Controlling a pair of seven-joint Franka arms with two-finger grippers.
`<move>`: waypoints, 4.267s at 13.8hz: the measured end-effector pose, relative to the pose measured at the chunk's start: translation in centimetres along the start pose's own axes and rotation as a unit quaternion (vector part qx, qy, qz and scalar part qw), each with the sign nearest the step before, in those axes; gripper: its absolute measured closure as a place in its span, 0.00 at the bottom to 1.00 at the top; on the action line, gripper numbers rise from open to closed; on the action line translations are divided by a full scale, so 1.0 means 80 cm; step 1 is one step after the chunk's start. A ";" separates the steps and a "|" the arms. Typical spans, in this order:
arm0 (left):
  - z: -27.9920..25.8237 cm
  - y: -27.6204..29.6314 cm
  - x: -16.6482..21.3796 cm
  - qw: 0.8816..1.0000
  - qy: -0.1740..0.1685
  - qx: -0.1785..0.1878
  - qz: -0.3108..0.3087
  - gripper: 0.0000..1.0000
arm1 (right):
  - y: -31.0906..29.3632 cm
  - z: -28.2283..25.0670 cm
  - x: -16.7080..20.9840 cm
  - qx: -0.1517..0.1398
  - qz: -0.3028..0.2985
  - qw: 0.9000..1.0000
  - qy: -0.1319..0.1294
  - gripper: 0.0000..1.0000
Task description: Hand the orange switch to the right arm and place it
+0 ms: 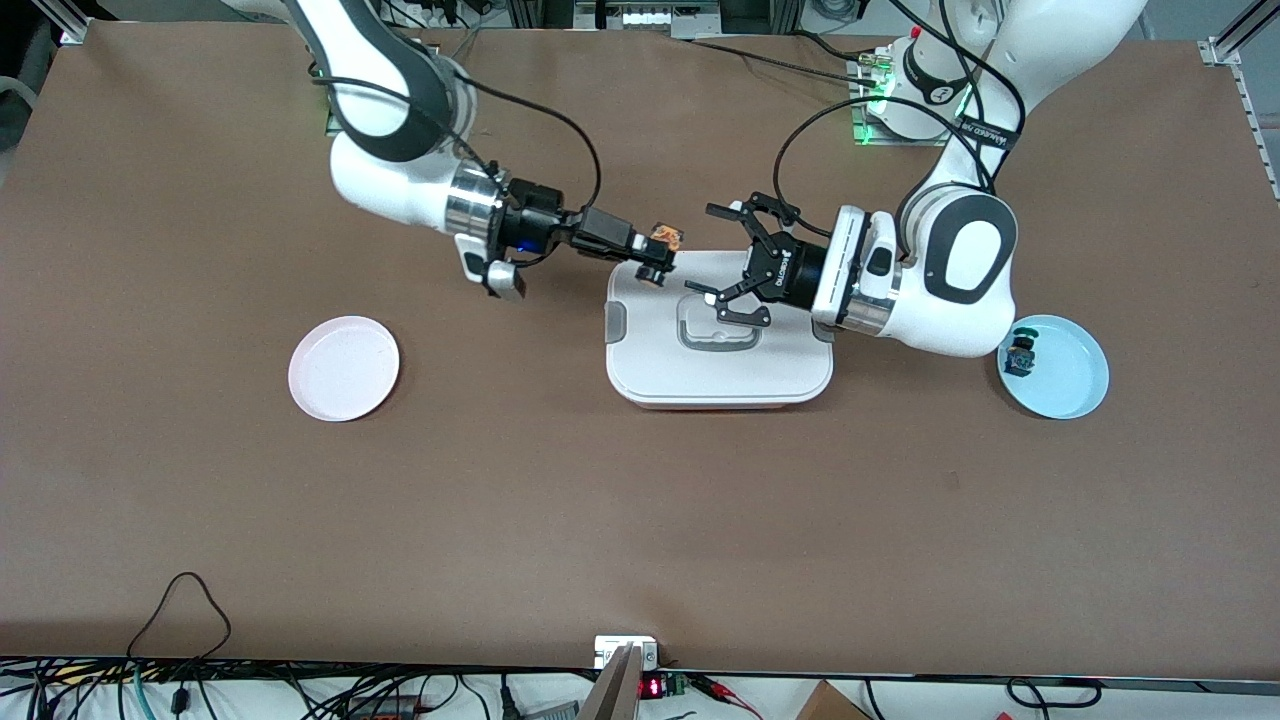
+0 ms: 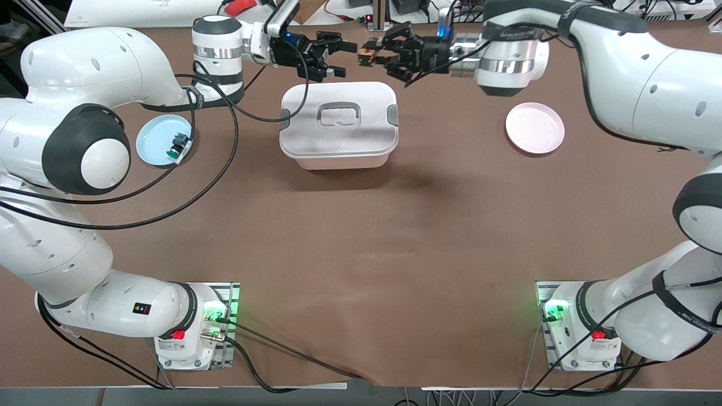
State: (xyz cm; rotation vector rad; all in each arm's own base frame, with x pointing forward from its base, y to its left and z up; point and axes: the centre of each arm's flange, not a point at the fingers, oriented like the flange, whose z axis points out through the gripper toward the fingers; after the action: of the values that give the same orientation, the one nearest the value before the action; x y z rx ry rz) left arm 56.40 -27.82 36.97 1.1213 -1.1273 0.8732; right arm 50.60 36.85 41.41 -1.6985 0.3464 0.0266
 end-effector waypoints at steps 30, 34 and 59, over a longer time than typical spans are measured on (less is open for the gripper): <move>-0.407 0.092 0.029 0.719 -0.488 0.247 -0.428 0.00 | 0.038 -0.396 0.128 -0.616 -0.067 0.785 0.002 0.66; -0.394 0.077 0.076 0.586 -0.491 0.385 -0.517 0.00 | 0.105 -0.383 0.162 -0.620 -0.072 0.781 0.021 0.66; -0.349 0.080 0.258 0.466 -0.390 0.596 -0.524 0.00 | 0.276 -0.364 0.218 -0.646 -0.198 0.736 -0.054 0.62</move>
State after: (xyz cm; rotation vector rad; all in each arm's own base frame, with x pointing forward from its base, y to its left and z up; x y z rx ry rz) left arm 61.71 0.66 57.21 3.1295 0.0389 -0.1381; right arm 56.63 2.34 21.14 -3.1222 -0.2454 0.0604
